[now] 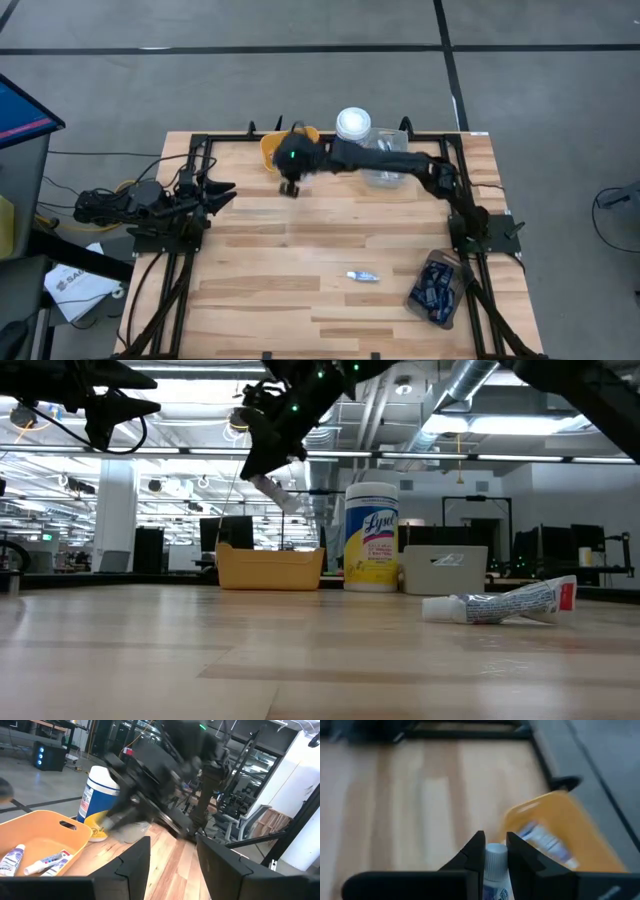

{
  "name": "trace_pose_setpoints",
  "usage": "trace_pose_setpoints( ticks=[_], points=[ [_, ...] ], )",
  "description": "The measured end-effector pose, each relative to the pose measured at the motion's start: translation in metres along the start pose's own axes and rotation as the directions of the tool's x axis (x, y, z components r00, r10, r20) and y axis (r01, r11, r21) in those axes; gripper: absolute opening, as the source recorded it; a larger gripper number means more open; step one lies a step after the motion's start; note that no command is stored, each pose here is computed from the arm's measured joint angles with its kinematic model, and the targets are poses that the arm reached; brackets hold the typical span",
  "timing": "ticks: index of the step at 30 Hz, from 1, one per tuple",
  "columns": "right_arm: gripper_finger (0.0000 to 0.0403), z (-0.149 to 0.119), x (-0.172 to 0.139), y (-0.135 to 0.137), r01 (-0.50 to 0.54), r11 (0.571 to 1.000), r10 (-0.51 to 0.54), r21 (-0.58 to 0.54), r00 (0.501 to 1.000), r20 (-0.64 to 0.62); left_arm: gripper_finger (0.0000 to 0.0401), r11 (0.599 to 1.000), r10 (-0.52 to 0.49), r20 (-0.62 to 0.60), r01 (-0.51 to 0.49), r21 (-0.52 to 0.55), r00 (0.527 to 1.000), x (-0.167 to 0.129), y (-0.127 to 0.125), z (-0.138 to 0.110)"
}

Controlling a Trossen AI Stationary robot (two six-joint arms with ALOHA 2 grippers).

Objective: Pick & Place Travel size toiletries
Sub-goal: Put the violet toothpaste into the yellow bin

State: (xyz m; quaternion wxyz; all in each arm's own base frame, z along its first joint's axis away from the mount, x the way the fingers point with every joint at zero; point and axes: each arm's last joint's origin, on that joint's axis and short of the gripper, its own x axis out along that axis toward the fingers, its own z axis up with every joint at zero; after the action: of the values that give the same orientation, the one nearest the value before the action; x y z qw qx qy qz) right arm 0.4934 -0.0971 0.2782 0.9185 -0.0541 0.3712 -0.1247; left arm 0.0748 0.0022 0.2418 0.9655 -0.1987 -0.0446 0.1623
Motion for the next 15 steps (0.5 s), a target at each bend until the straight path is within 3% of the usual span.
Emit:
trace_pose_setpoints(
  ticks=[4, 8, 15],
  points=[
    [0.0047, 0.002, 0.005, -0.043, 0.070, 0.993, -0.078, 0.100, 0.994, 0.074, 0.0159, 1.000, 0.000, 0.000, 0.000, 0.000, 1.000, 0.000, 0.000, 0.000],
    [0.0047, -0.008, 0.015, -0.072, 0.116, 0.982, -0.126, 0.149, 0.990, 0.060, 0.0159, 1.000, 0.000, 0.000, 0.000, 0.000, 1.000, 0.000, 0.000, 0.000],
    [0.0051, -0.030, 0.052, -0.088, 0.143, 0.970, -0.150, 0.198, 0.988, 0.021, 0.0159, 1.000, 0.001, 0.000, -0.001, 0.000, 1.000, 0.000, 0.000, 0.000]
  ],
)
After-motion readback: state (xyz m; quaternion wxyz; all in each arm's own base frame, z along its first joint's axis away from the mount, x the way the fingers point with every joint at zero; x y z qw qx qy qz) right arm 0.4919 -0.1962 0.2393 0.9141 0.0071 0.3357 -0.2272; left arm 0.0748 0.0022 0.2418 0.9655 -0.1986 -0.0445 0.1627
